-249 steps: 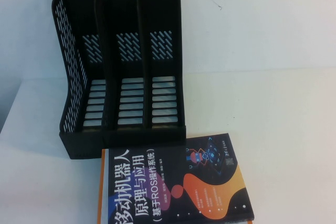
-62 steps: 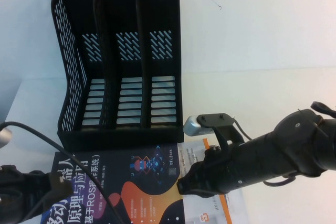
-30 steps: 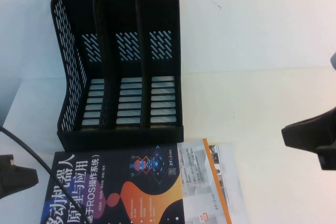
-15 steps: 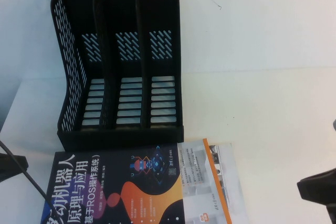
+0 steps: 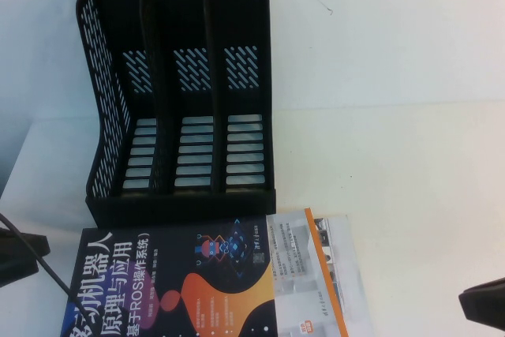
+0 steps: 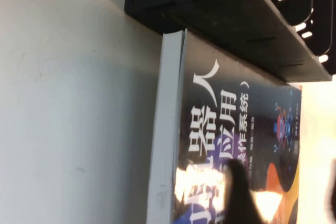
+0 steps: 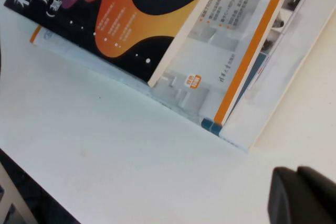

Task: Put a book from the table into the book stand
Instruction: Pick up the book with your left arm

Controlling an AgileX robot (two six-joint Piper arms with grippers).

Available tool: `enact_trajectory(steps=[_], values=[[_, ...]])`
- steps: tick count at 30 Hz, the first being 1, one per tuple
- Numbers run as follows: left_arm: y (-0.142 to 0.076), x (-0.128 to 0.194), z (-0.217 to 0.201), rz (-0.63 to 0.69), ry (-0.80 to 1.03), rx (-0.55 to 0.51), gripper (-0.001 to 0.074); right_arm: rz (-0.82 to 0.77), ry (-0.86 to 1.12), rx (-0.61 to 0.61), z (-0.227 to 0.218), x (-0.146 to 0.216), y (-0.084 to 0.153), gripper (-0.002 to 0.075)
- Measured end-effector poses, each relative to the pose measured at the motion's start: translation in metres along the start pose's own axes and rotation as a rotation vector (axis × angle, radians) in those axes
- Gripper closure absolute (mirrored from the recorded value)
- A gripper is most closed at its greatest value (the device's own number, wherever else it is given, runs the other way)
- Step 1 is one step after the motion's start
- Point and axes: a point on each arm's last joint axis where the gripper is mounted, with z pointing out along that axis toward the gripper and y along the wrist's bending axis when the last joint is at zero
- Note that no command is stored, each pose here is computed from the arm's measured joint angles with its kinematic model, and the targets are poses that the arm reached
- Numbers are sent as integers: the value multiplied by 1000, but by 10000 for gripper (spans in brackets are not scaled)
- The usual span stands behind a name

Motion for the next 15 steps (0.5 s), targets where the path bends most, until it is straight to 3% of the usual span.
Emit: enact_trajectory(steps=[3,5,8,15], values=[[1,-1,1,-8,-2,5,253,-4,1,4,0,0,0,722],[2,-1,5,-10,16,10,167,-4,2,4,0,0,0,722],[5,1,16,-3,69,-8,127,-5,0,6,0,0,-1,722],[15,5,38,-14,152,-34,116,-5,-1,7,0,0,-1,722]])
